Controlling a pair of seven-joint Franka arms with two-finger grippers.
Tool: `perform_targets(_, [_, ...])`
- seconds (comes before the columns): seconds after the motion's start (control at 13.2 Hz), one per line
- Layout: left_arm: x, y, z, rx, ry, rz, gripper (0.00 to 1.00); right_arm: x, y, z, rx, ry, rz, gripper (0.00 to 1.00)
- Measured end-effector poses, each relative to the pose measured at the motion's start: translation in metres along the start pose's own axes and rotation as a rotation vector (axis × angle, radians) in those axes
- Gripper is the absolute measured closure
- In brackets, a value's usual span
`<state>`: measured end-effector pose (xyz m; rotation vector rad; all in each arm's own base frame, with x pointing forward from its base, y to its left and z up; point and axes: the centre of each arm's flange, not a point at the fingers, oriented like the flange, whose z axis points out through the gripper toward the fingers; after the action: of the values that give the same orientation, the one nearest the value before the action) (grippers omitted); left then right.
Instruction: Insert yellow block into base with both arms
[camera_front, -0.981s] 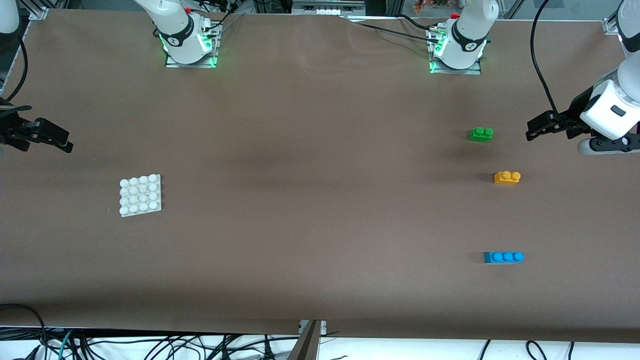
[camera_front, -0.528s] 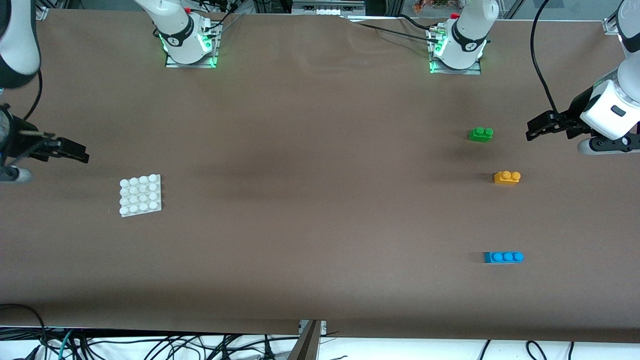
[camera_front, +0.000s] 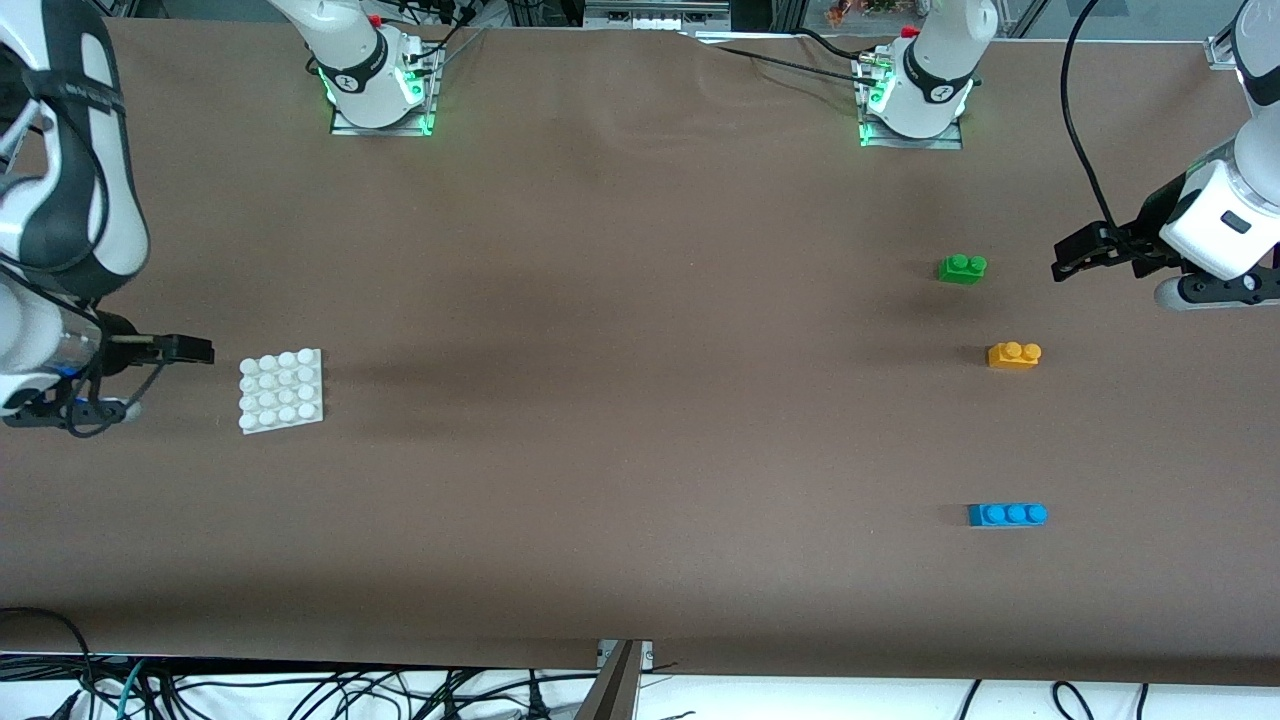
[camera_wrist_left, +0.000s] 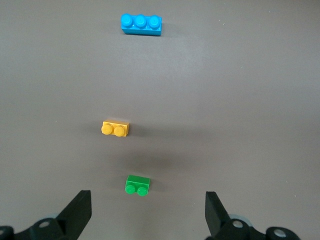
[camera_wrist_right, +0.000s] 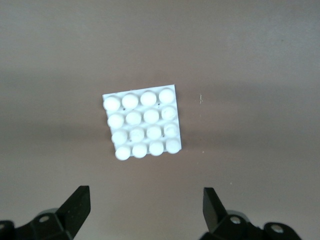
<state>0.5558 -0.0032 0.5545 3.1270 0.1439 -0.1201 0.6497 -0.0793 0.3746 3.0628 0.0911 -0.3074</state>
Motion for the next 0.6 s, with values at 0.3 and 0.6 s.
perform_targets(0.3, [0.000,0.000,0.000,0.000,0.000,0.000,0.00,0.023,-0.001,0.062,-0.008,-0.020,-0.060,0.00])
perform_targets(0.6, [0.000,0.000,0.000,0.000,-0.001,0.000,0.00,0.034,0.000,0.121,-0.016,0.010,-0.088,0.00])
